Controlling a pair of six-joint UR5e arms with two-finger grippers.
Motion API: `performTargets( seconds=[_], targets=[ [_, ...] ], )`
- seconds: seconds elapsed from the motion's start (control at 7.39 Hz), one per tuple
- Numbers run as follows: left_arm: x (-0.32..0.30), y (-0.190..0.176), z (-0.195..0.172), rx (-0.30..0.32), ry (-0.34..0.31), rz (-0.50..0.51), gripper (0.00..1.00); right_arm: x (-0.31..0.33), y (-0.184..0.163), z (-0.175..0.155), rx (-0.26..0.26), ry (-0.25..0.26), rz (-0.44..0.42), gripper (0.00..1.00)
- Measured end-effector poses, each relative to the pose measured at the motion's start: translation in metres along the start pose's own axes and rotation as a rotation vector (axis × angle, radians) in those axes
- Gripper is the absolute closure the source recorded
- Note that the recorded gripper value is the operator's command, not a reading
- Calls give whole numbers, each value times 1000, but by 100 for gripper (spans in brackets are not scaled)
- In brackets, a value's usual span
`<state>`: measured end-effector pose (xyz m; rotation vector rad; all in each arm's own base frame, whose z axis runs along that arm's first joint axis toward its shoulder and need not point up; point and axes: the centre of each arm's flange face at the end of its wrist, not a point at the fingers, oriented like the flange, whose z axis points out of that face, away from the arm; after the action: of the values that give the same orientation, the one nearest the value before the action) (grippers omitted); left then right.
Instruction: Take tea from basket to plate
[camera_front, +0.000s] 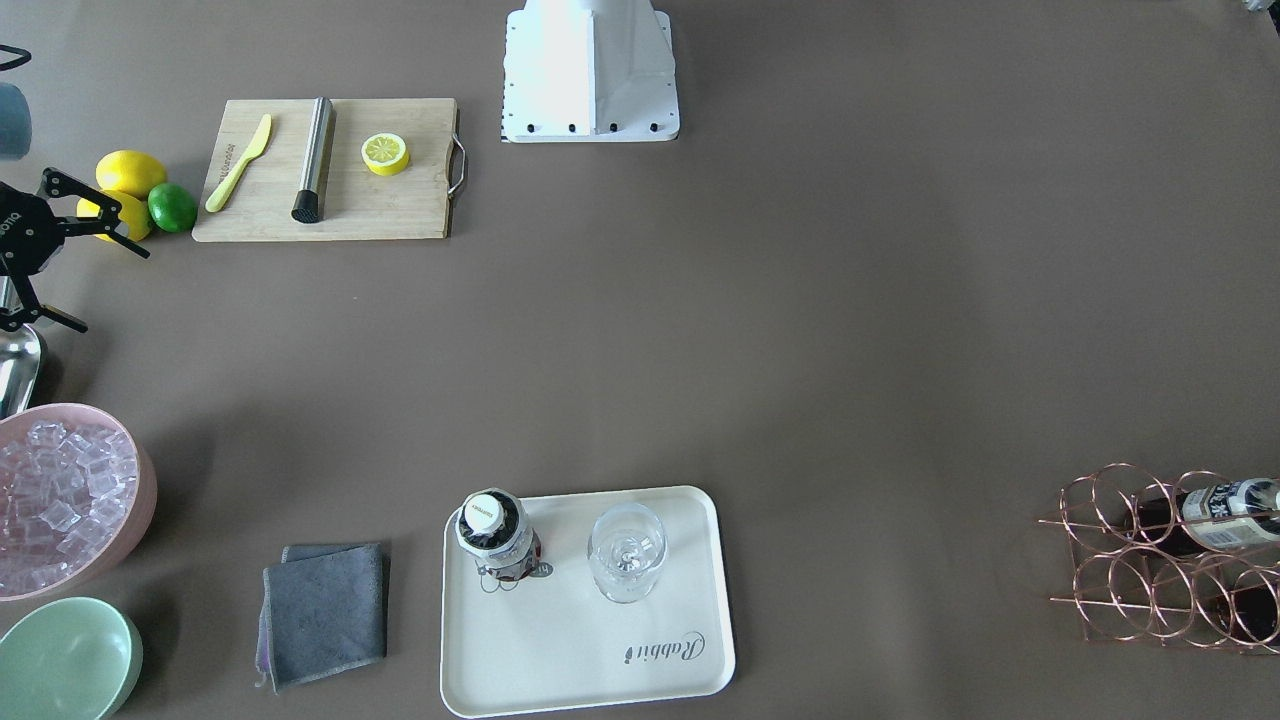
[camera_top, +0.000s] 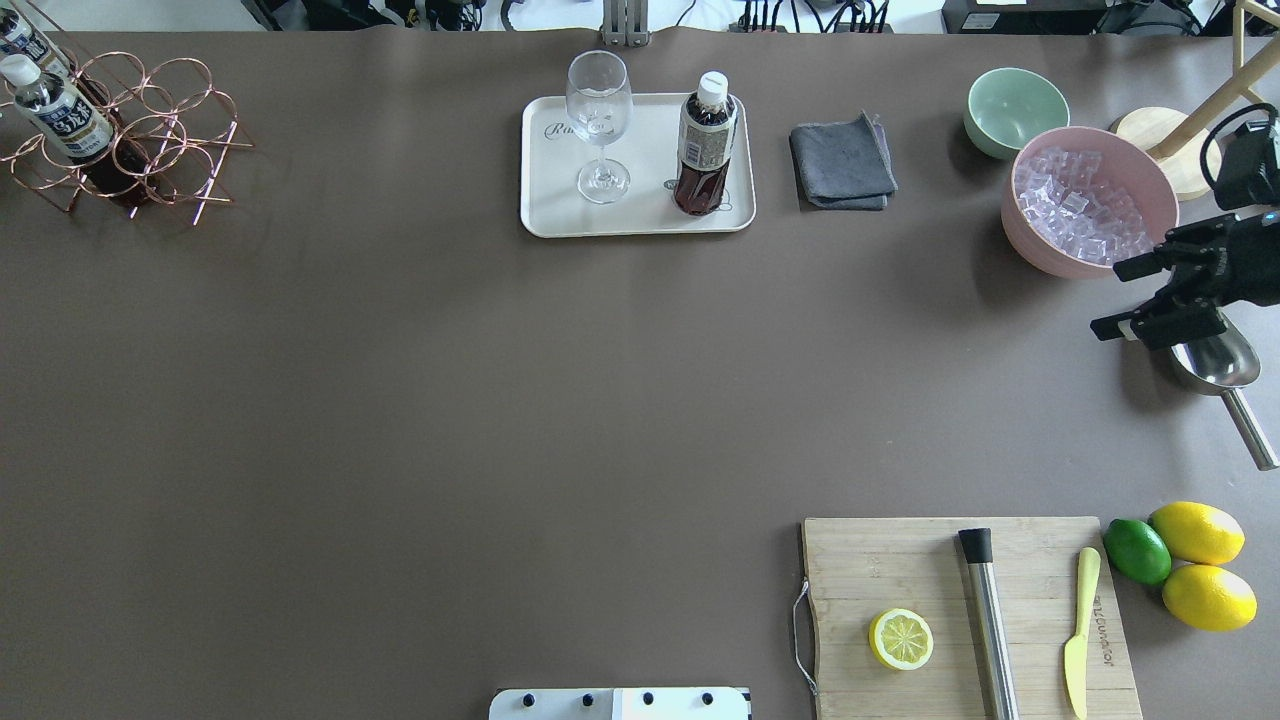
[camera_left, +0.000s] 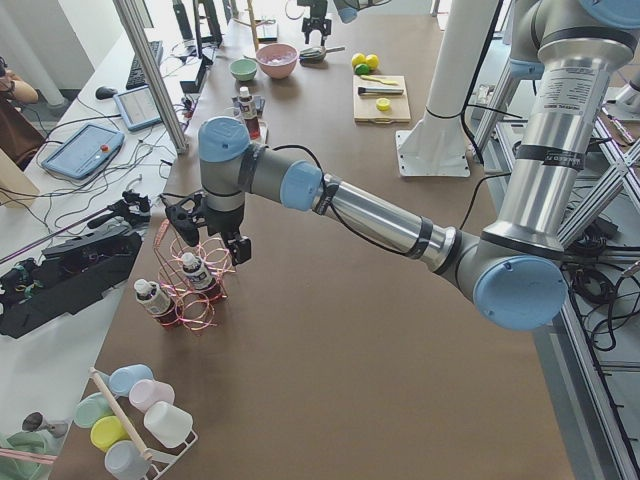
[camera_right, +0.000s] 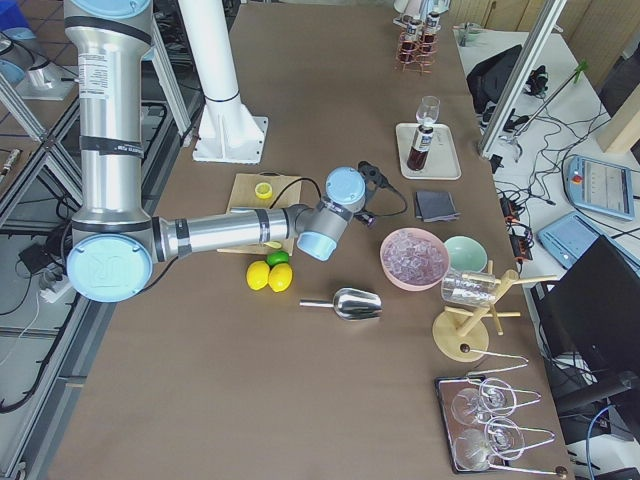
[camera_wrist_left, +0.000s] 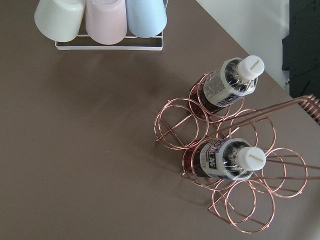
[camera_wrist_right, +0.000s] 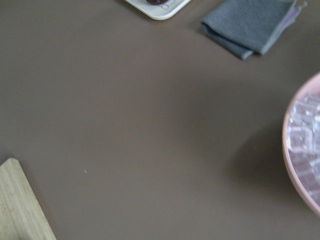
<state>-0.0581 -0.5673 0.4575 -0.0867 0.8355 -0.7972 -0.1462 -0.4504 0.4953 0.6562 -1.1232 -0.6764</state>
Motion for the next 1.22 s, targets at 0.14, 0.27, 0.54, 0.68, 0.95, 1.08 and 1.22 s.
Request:
performTargets(
  seconds=[0.14, 0.27, 0.54, 0.68, 0.95, 1.08, 1.22],
  targets=[
    [-23, 1, 3, -14, 0, 117, 2, 12, 42, -14, -50, 11, 99, 0],
    [-41, 1, 10, -27, -10, 232, 2, 23, 79, -31, -92, 26, 212, 0],
    [-84, 6, 30, -61, -32, 390, 3, 50, 139, -72, -156, 72, 506, 0],
    [-104, 10, 38, -74, -37, 468, 3, 63, 165, -88, -187, 129, 640, 0],
    [-161, 28, 58, -131, -29, 664, 2, 93, 203, -115, -282, 305, 885, 0],
    [-178, 30, 66, -152, -21, 704, 2, 102, 215, -121, -335, 372, 955, 0],
    [-180, 28, 69, -154, -11, 731, 2, 110, 216, -127, -373, 438, 985, 0]
  ],
)
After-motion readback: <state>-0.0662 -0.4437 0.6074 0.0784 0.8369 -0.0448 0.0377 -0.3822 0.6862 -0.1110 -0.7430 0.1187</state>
